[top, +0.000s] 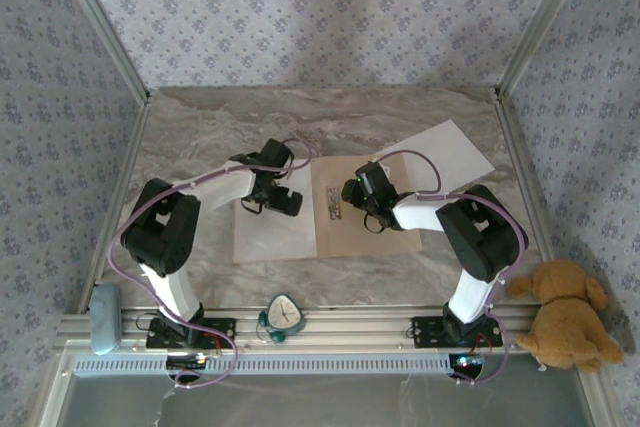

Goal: Put the files into the folder

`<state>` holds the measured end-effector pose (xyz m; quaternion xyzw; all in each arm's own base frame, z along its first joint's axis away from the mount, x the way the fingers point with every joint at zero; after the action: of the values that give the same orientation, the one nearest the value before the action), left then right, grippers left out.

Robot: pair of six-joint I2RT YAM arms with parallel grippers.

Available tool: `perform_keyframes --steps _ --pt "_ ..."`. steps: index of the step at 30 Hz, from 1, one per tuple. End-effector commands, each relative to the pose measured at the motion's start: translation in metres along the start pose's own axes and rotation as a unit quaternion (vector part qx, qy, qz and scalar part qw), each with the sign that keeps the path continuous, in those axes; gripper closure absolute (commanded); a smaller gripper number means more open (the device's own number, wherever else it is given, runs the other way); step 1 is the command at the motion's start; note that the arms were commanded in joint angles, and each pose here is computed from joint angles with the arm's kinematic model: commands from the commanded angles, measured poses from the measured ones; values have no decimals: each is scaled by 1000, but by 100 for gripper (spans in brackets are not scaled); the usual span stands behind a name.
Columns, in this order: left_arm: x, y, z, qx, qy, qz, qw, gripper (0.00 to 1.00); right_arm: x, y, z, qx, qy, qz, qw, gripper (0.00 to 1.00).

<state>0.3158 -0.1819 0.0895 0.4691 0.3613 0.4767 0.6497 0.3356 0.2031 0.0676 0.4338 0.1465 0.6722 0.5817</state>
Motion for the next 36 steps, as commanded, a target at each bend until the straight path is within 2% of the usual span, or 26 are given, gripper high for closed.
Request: perform_keyframes --steps 1,20,30,36 --pt "14 3 -6 -2 39 13 999 0 -22 -8 -34 67 6 -44 997 47" --pt "16 -29 -9 22 42 8 999 0 -20 -8 -36 72 12 -41 997 47" --pt "12 -23 -5 11 24 6 1000 0 -18 -9 -36 72 13 -41 996 47" --pt "17 -27 -9 25 7 25 999 0 -19 -9 -36 72 13 -43 996 47"
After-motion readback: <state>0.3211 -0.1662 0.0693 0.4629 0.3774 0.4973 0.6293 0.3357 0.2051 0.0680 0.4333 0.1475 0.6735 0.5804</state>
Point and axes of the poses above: each hand's point on the last joint's axis, 136 mm out from that joint toward the fingers, its own y axis back along the fingers, its own x axis along the line the jaws close on, z = x × y, the point moved 5 cm from there along y, back along the fingers, and after that the axes turned 3 degrees about y, right-handed, at the moved point
